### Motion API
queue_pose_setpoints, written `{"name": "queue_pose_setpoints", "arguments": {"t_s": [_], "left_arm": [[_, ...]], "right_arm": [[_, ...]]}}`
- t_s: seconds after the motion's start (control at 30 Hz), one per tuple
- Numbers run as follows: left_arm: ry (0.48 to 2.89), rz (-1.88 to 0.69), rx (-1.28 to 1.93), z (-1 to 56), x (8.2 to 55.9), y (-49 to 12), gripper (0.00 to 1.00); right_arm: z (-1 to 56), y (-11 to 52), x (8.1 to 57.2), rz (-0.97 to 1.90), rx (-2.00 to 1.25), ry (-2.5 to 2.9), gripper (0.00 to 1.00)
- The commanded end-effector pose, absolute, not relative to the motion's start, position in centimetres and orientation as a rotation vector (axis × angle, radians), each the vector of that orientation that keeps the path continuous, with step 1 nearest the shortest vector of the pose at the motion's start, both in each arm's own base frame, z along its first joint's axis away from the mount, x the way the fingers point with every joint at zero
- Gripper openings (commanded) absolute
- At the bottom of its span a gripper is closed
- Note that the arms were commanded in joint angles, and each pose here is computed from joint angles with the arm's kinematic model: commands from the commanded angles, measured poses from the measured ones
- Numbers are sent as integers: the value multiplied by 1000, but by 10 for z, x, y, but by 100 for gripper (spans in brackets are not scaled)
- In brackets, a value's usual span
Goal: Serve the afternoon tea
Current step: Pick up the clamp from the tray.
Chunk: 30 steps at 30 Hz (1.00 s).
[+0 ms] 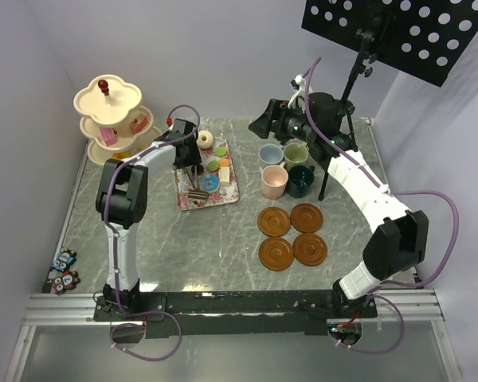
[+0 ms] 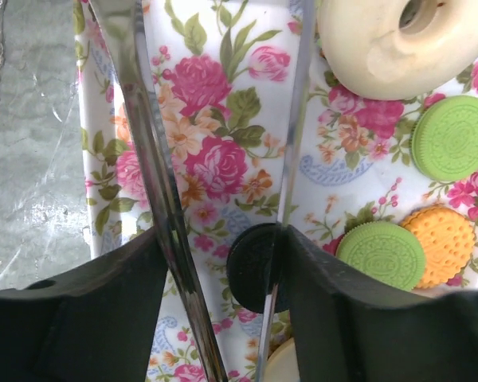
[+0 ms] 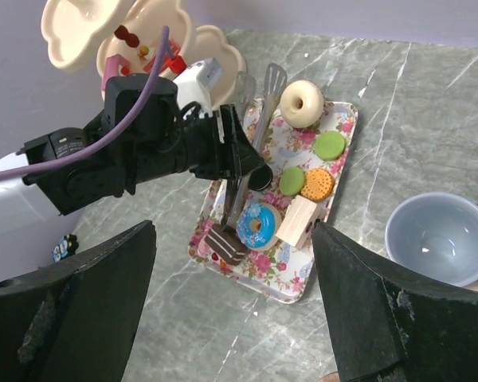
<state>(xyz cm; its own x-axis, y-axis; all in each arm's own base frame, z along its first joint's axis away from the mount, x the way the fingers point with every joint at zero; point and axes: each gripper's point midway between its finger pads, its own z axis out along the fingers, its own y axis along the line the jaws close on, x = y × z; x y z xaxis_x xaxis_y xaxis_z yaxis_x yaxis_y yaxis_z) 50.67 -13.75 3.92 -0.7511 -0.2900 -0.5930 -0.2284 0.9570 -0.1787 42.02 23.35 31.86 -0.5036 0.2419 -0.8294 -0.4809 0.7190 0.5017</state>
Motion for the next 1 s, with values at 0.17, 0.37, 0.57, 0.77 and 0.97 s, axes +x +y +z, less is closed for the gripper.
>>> {"name": "queue_pose_setpoints", "arguments": {"t_s": [0.17, 0.37, 0.57, 0.77, 0.97], "left_arm": [[2323, -103, -374, 98, 519, -127, 58], [2295, -127, -359, 127, 516, -127, 54], [2285, -122, -343, 149, 513, -126, 51], [2261, -125, -341, 163, 508, -124, 47], [2164, -188, -366, 200, 507, -125, 46]], "right_arm": [[351, 226, 426, 895, -197, 1810, 85], [353, 224, 429, 912, -180, 1809, 85], [358, 225, 431, 937, -169, 1804, 85], [354, 227, 432, 956, -157, 1815, 85], [353, 227, 432, 960, -155, 1815, 85]]}}
